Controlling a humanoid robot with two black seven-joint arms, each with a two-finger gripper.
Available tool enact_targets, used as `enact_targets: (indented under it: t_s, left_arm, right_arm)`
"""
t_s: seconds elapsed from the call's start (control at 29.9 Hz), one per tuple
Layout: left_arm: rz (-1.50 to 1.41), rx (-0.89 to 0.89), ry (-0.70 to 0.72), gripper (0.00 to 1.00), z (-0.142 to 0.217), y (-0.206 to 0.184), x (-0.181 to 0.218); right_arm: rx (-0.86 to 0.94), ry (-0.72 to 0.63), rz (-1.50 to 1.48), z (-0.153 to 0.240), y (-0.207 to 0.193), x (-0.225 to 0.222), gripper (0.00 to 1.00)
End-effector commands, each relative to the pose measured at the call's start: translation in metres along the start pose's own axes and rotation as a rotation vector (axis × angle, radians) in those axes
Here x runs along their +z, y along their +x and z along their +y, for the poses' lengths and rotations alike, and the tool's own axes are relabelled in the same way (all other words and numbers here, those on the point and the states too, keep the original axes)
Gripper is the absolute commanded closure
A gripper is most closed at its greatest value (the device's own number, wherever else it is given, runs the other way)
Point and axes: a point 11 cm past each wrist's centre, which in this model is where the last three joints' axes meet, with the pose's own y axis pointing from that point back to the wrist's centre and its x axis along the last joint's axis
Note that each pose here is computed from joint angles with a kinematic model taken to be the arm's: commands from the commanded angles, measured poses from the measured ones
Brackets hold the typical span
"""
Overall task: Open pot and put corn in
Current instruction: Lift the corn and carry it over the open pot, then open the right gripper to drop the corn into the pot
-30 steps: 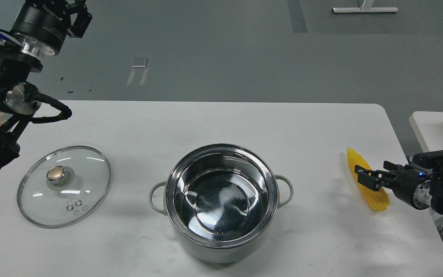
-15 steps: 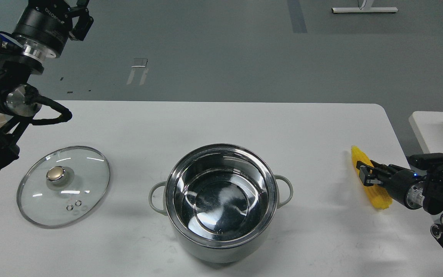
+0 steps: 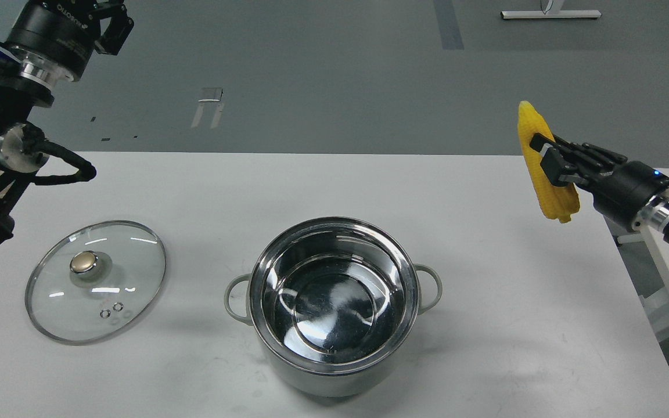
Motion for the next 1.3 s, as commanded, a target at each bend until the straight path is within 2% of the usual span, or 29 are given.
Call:
enact_targets:
  t_s: [0.0,0.03,0.17,0.3,0.54,0.6,0.7,0.77,0.8,0.87,1.04,1.2,1.27]
  left_arm:
    - [-0.016,-0.005,-0.003,0.02,0.002,0.004,0.008]
    - [-0.022,-0.002,-0.003,0.02,0.002,0.006,0.01]
    - [-0.043,0.008,-0.006,0.02,0.005,0.014,0.017]
    - [-0.054,0.016,-0.005,0.02,0.008,0.019,0.021]
    - [-0.086,0.027,-0.002,0.02,0.012,0.028,0.03]
    - [-0.085,0.025,0.003,0.02,0.013,0.028,0.028]
    - [-0.085,0.026,0.004,0.02,0.013,0.028,0.028]
    - [-0.085,0.027,0.002,0.02,0.013,0.028,0.028]
    - [-0.085,0.027,0.002,0.02,0.013,0.028,0.028]
    - [-0.086,0.026,0.002,0.02,0.013,0.029,0.029]
    - [-0.086,0.025,0.004,0.02,0.013,0.028,0.028]
    - [-0.086,0.026,0.005,0.02,0.014,0.029,0.028]
    - [-0.084,0.03,0.012,0.02,0.017,0.03,0.025]
  right_arm:
    - [-0.007,0.195,-0.014,-0.027,0.0,-0.065,1.0]
    - [-0.034,0.264,-0.014,-0.034,-0.006,-0.088,1.0]
    - [-0.115,0.367,0.016,-0.043,-0.025,-0.123,1.0]
    - [-0.214,0.521,0.054,-0.059,-0.053,-0.178,1.0]
    - [-0.329,0.528,0.045,-0.066,-0.095,-0.183,0.98]
    - [-0.35,0.539,0.031,-0.068,-0.106,-0.189,0.77]
    - [-0.356,0.56,0.022,-0.07,-0.11,-0.199,0.6]
    - [-0.355,0.563,0.019,-0.071,-0.11,-0.2,0.53]
    - [-0.353,0.568,0.016,-0.072,-0.111,-0.203,0.44]
    - [-0.352,0.571,0.015,-0.072,-0.111,-0.204,0.38]
    - [-0.351,0.579,0.015,-0.071,-0.109,-0.204,0.36]
    - [-0.35,0.608,0.008,-0.067,-0.107,-0.204,0.29]
    - [-0.344,0.612,0.011,-0.063,-0.103,-0.195,0.2]
